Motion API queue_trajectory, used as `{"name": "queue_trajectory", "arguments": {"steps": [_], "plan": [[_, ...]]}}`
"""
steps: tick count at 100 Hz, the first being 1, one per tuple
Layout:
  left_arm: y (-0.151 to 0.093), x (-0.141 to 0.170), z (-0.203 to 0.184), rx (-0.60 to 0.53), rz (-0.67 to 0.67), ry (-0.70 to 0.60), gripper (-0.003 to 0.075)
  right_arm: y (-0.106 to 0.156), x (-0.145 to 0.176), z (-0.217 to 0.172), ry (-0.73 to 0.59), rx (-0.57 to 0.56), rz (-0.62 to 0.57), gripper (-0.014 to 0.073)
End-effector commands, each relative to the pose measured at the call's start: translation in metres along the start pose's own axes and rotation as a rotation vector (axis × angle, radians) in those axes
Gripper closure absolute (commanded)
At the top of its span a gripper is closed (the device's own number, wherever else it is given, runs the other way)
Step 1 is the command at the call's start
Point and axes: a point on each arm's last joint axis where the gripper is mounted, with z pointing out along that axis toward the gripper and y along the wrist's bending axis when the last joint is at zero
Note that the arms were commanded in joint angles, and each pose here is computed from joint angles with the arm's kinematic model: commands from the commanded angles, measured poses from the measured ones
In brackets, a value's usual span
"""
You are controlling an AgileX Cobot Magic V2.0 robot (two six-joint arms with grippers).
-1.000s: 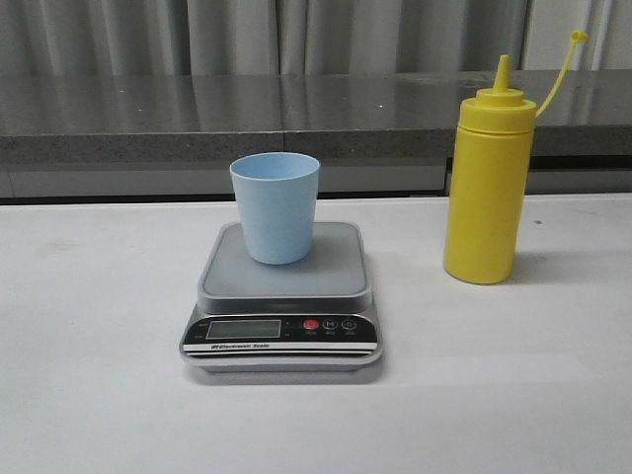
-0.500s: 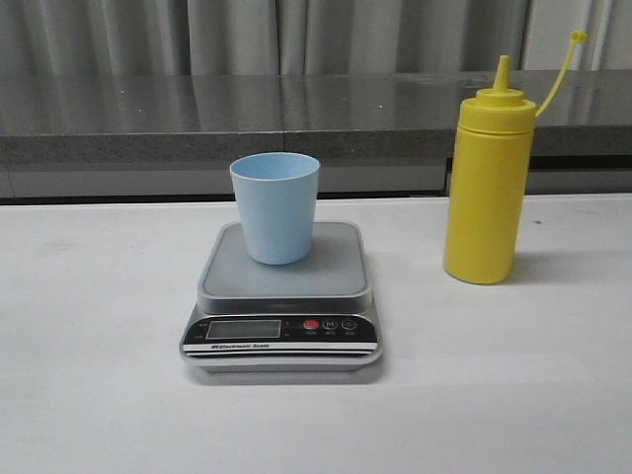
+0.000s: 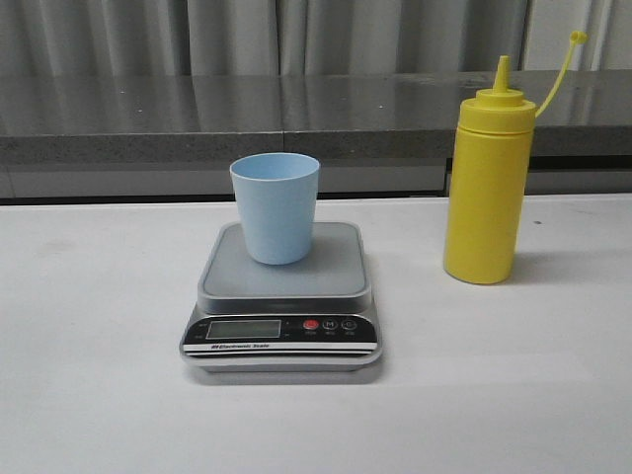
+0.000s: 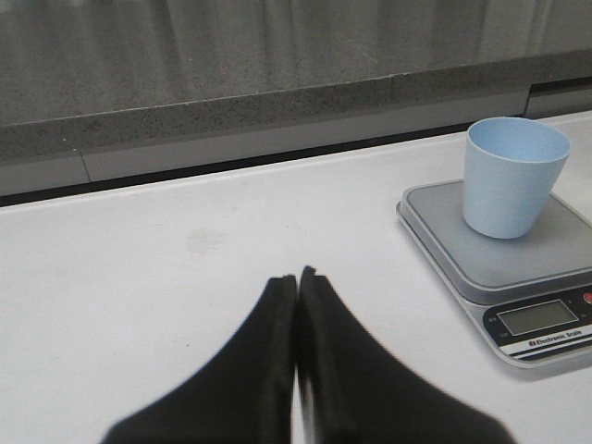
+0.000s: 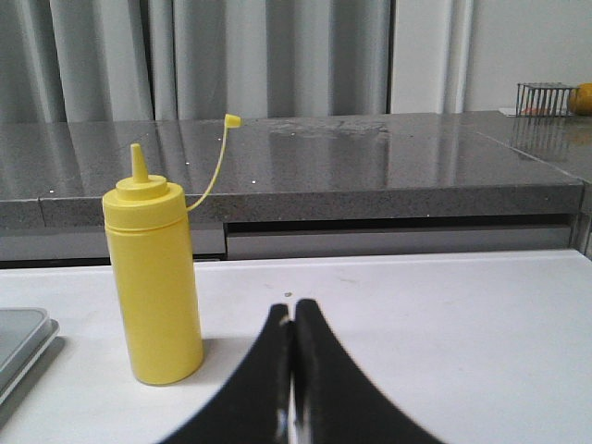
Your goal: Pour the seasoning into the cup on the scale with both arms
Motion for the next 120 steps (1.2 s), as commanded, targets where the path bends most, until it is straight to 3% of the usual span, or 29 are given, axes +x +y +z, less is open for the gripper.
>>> {"name": "queue_trajectory", "arguments": {"steps": [1,92,100,120], "plan": [[0.0005,-0.0163,-0.0013,-0.004,-0.009,-0.102,0.0741,0.0012,-0.0128,-0.0025,-0.105,-0.007,-0.026,0.0663],[0.0005,-0.0165,-0.0013,-0.004,-0.009,-0.104,0.0741,0.0013,-0.0133,-0.0025,-0.108,-0.008,-0.026,0.0663],[0.0006,-0.0166,-0.0022,-0.001,-0.082,-0.109,0.0741,0.0013,-0.0133,-0.0025,-0.108,-0.008,-0.026,0.0663],[0.008,-0.0084,-0.005,-0.092,-0.09,-0.117,0.0741,0.0013,-0.0133,-0.0025,-0.108,-0.008,-0.026,0.0663]]}}
